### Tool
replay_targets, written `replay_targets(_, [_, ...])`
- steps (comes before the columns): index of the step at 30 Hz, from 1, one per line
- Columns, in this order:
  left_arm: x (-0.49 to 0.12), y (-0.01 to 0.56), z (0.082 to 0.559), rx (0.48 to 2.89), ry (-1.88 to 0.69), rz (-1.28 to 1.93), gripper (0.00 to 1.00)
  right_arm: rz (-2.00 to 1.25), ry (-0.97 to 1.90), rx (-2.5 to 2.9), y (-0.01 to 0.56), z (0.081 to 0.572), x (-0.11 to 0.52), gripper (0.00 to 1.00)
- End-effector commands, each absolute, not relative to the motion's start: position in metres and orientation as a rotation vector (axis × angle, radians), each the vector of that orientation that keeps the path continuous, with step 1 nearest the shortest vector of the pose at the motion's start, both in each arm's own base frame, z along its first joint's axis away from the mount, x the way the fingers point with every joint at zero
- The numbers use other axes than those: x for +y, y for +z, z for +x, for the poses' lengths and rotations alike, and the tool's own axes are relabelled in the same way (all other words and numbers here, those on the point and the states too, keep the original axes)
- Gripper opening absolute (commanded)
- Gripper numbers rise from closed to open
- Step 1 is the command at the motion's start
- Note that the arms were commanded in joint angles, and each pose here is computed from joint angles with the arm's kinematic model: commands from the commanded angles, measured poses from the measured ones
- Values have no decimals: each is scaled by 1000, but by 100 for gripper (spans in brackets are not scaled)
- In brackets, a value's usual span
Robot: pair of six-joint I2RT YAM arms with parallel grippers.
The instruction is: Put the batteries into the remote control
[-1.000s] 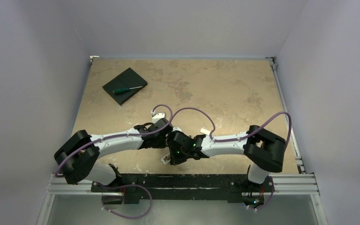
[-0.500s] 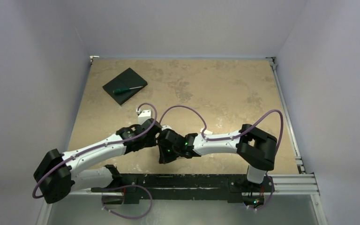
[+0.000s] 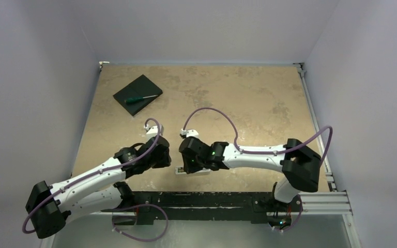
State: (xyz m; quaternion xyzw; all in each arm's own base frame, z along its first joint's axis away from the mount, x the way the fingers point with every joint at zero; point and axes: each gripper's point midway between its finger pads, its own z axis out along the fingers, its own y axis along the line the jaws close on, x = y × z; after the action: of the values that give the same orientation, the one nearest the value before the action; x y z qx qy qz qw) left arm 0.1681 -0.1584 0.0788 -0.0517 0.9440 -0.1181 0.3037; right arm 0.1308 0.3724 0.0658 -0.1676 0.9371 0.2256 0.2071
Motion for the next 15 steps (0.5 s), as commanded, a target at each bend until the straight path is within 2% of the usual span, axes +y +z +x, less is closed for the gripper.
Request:
replay_targets(1, [-167,84,163,2503,-400,-136,36,-439,511,2513,99,153,358,28])
replay_targets(8, [-176,94,158,2517,-469,-78,38,-377,377,2464,114,173,332,51])
replay_targets(11, [-180,108,157,2508,-503,-42,38,-359,319,2451,117,185,317,56])
replay_targets(15, [-181,122,157,2488,-520,-10,39,-363,282,2449,122,204,298,58])
